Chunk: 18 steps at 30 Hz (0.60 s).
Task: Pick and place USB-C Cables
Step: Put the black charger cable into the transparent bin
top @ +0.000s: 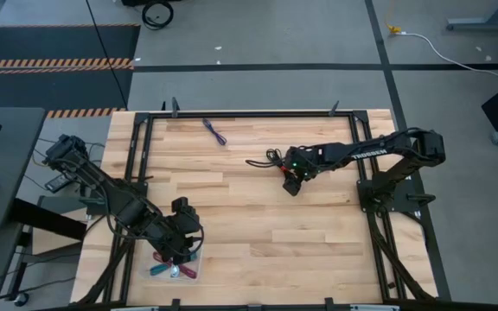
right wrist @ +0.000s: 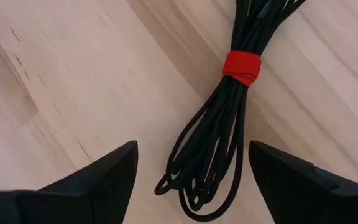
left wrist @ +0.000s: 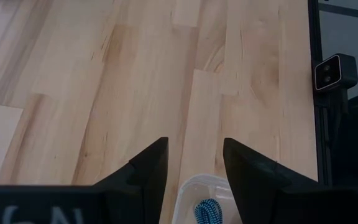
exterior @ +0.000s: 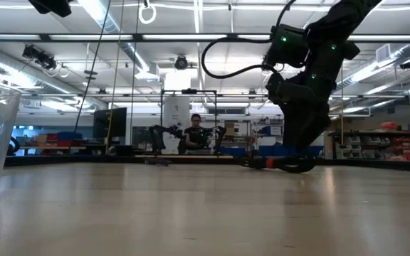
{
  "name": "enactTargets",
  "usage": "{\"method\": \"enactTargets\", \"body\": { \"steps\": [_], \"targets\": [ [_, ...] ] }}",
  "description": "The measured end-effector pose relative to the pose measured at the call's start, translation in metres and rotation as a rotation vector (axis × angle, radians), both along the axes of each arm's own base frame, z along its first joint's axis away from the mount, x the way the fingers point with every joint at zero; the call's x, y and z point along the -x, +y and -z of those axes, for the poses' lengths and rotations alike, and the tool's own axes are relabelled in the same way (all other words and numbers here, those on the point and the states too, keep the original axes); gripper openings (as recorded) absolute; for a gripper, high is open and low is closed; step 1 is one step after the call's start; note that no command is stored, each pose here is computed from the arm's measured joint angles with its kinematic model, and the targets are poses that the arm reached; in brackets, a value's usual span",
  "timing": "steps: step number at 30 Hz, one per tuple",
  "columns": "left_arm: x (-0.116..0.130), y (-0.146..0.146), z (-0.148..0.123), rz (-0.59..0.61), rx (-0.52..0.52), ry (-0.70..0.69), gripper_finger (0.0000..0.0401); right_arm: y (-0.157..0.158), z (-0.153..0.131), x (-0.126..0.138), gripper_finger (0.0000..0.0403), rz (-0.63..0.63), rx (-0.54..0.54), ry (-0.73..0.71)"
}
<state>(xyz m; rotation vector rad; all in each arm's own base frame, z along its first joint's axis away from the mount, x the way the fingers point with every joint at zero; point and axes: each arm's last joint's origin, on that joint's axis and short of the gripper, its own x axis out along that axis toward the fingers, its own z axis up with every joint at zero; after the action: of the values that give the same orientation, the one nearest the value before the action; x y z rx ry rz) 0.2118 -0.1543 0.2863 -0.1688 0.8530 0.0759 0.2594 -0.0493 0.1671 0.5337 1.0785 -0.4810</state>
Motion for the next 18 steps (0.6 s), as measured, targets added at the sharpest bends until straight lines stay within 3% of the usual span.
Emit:
{"method": "enactTargets", "body": {
  "steps": [12,18],
  "targets": [
    [0.000,0.000,0.000,0.000,0.000,0.000,0.0162,0.005,0.013,0.004,0.0289,0.000,-0.001,-0.038],
    [0.000,0.000,0.000,0.000,0.000,0.000,0.0162,0.010,0.012,0.002,0.0224,-0.043,0.012,-0.050]
  ]
}}
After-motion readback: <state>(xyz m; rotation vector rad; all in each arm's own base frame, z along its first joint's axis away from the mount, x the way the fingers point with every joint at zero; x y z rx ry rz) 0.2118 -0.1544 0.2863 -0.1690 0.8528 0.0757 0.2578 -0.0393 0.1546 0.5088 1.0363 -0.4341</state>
